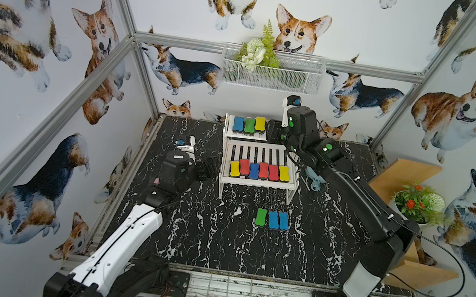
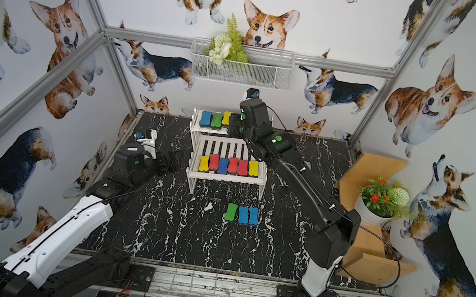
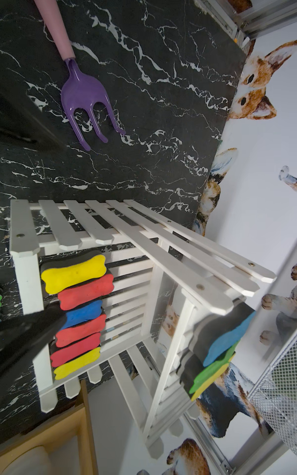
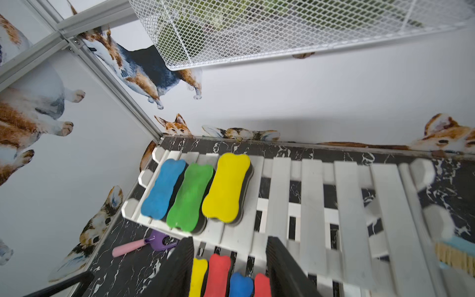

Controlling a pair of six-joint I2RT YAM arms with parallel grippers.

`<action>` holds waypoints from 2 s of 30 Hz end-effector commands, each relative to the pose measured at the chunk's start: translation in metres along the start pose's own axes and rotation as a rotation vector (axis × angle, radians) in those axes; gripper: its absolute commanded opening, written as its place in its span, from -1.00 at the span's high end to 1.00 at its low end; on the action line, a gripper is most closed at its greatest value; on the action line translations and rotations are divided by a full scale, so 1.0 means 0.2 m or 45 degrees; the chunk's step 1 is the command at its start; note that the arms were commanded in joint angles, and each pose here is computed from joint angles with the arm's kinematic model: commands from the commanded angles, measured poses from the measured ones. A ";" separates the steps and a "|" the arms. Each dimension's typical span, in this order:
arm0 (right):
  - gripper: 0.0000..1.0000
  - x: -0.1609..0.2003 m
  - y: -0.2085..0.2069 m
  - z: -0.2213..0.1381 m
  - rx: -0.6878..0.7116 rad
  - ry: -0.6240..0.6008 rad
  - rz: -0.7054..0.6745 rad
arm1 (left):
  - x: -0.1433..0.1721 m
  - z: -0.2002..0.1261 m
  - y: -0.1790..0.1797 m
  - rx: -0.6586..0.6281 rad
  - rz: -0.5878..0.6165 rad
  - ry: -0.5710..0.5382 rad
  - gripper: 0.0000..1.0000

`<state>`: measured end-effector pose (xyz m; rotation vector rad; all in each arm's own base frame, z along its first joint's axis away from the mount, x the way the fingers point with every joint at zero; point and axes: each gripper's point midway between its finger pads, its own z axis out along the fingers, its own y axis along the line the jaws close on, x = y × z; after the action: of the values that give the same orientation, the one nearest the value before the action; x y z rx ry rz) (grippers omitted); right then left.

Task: Remove the whiteboard erasers from the shelf
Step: Pick up the whiteboard eraser from the shelf.

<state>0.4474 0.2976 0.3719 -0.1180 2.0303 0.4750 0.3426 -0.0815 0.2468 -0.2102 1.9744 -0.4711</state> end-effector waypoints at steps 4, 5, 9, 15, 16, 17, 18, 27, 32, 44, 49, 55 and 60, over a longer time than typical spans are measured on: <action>-0.03 0.02 -0.05 0.16 0.015 0.114 -0.091 | -0.02 -0.01 -0.01 -0.013 0.031 -0.014 -0.99; -0.03 0.01 -0.05 0.17 0.021 0.113 -0.093 | -0.02 -0.01 0.00 -0.015 0.032 -0.014 -0.99; -0.03 0.04 -0.08 0.22 0.034 0.140 -0.096 | -0.02 -0.01 0.00 -0.017 0.032 -0.011 -0.99; -0.03 0.09 -0.09 0.27 0.048 0.163 -0.106 | -0.02 -0.01 0.00 -0.015 0.032 -0.012 -0.99; -0.03 0.10 -0.10 0.28 0.056 0.170 -0.108 | -0.02 -0.01 0.00 -0.015 0.032 -0.014 -0.99; -0.02 0.11 -0.11 0.28 0.068 0.173 -0.107 | -0.02 -0.01 -0.01 -0.015 0.032 -0.016 -0.99; -0.02 0.12 -0.11 0.29 0.077 0.181 -0.109 | -0.02 -0.01 0.00 -0.018 0.032 -0.013 -0.99; 0.04 0.22 -0.19 0.22 0.136 0.230 -0.122 | -0.02 -0.01 0.00 -0.024 0.034 -0.020 -0.99; 0.04 0.20 -0.19 0.14 0.115 0.195 -0.119 | -0.02 -0.01 0.00 -0.019 0.030 -0.018 -0.99; -0.41 0.09 -0.05 0.16 0.088 0.131 -0.110 | -0.03 -0.02 0.00 -0.023 0.030 -0.025 -0.99; -0.43 0.12 -0.06 0.21 0.170 0.137 -0.142 | -0.03 -0.02 0.00 -0.025 0.032 -0.024 -0.99; -0.40 0.12 -0.09 0.22 0.238 0.120 -0.176 | -0.03 -0.02 0.00 -0.021 0.032 -0.029 -0.99; -0.38 0.15 -0.08 0.24 0.222 0.135 -0.184 | -0.04 -0.02 -0.01 -0.019 0.033 -0.030 -0.99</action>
<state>0.4762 0.3058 0.3244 -0.1815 2.1410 0.2309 0.3412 -0.0788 0.2495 -0.2101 1.9657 -0.4411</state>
